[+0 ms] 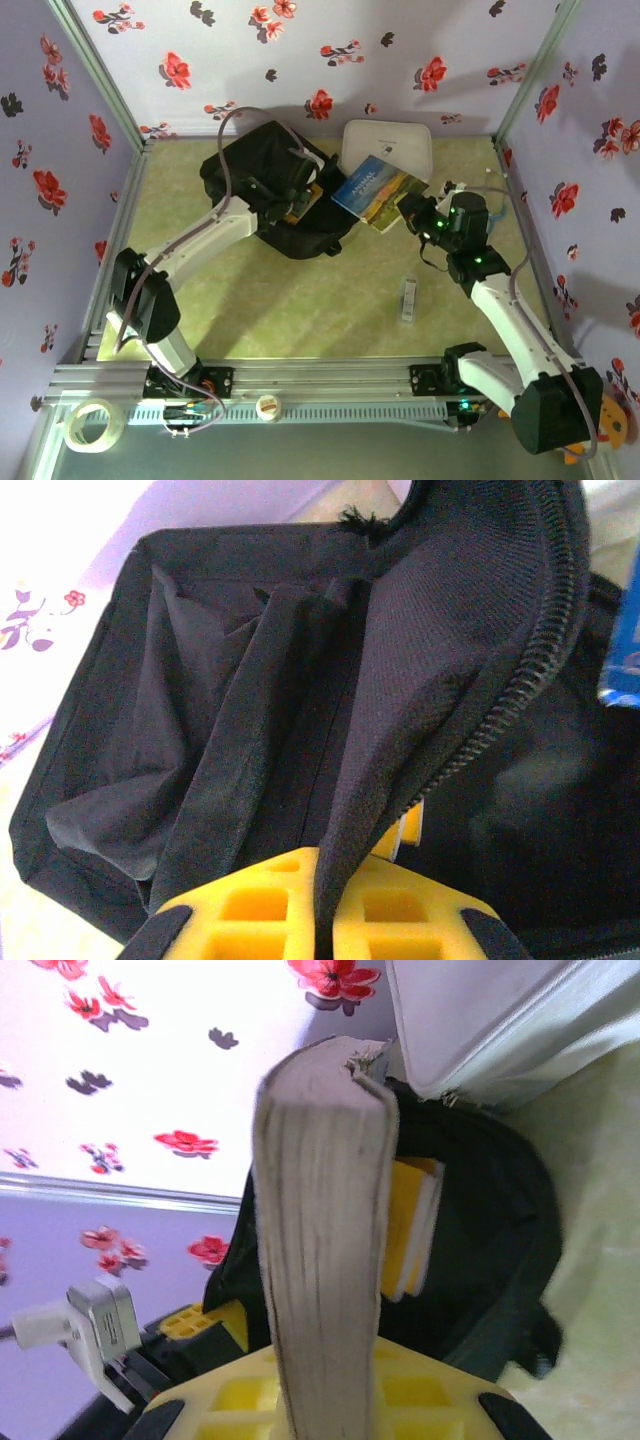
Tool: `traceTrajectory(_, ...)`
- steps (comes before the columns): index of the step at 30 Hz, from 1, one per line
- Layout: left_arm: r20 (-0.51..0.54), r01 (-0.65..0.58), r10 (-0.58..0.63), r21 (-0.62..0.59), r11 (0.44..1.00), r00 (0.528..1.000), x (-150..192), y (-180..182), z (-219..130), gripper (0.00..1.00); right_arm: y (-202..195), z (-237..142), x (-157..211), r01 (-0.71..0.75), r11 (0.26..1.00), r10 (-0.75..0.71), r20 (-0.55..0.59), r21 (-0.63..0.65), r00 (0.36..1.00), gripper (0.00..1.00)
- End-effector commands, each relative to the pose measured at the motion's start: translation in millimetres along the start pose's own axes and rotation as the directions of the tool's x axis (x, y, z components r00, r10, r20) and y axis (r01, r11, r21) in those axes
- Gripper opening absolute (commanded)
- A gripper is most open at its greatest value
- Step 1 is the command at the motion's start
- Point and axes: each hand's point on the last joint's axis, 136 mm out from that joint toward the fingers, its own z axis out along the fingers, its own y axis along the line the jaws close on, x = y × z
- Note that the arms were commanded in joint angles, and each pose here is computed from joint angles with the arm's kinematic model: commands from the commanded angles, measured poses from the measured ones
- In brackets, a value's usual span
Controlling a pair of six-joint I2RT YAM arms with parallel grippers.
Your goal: Pack the student bag
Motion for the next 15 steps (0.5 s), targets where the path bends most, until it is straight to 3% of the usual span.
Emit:
traceTrajectory(1, 0.222, 0.145, -0.145, 0.015, 0.989, 0.964, -47, 17, -32, 0.05, 15, 13, 6, -0.129, 0.986, 0.123, -0.055, -0.107, 0.991, 0.06)
traceTrajectory(5, 0.269, 0.174, -0.184, 0.064, 0.983, 0.945, -48, 13, -39, 0.05, 9, 30, 28, -0.149, 0.986, 0.141, -0.11, -0.073, 0.984, 0.07)
traceTrajectory(15, 0.267, 0.172, -0.203, 0.134, 0.976, 0.942, -40, 1, -42, 0.05, 36, 77, 50, -0.167, 0.974, 0.139, -0.178, -0.152, 0.974, 0.07)
